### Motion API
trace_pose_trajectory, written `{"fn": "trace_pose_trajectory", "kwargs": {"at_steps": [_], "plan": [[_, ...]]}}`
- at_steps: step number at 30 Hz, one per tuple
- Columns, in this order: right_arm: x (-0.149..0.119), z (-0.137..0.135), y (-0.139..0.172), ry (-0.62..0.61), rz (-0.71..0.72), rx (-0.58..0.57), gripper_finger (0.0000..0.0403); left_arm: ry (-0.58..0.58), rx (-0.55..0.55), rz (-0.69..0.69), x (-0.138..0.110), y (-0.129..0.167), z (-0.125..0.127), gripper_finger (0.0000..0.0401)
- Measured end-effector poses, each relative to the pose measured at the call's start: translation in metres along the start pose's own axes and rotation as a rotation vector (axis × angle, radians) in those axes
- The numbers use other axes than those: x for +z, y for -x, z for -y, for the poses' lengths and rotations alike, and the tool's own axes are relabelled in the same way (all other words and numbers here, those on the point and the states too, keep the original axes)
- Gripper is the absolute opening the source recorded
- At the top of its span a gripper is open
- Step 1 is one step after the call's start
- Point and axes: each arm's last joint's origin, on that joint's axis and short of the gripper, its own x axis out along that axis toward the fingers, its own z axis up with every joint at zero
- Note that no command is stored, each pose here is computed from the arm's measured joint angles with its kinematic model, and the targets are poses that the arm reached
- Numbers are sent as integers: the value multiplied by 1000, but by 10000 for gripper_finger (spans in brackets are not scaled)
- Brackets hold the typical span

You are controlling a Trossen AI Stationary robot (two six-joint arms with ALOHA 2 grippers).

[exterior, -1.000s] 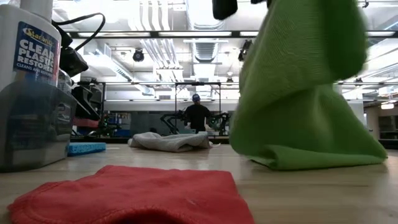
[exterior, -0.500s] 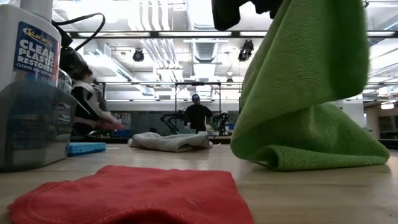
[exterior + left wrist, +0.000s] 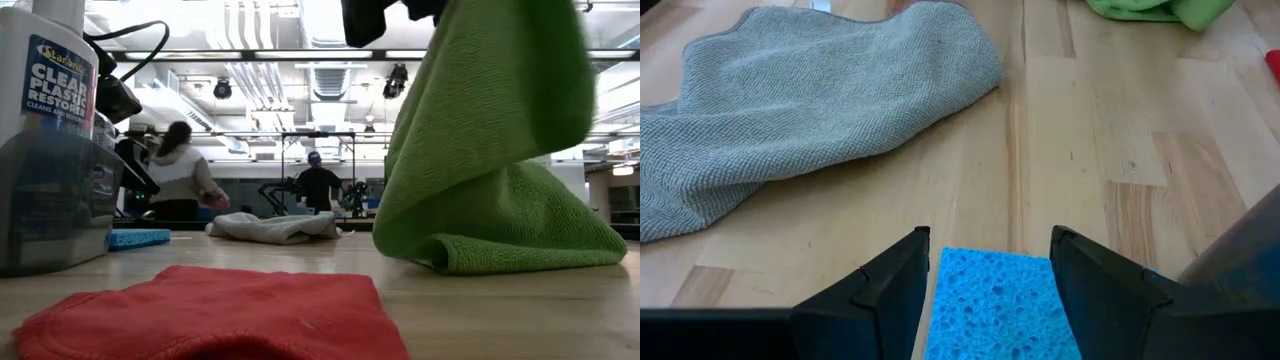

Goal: Pick & Place Kitchen Items
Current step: Put the green microfiber towel into the purple bucket

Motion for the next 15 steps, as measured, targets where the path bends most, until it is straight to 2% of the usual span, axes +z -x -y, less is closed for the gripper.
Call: {"fn": "trace_pose_trajectory", "kwargs": {"at_steps": [4,12,15], "plan": [[-2,7,-5,32,30,-143,343,0,0,0,0,0,0,214],[-37,20,-28,9,-46,-195,343,0,0,0,0,0,0,214],[-41,28,-37,49,-67,-275,343,0,1,0,0,0,0,214]]}}
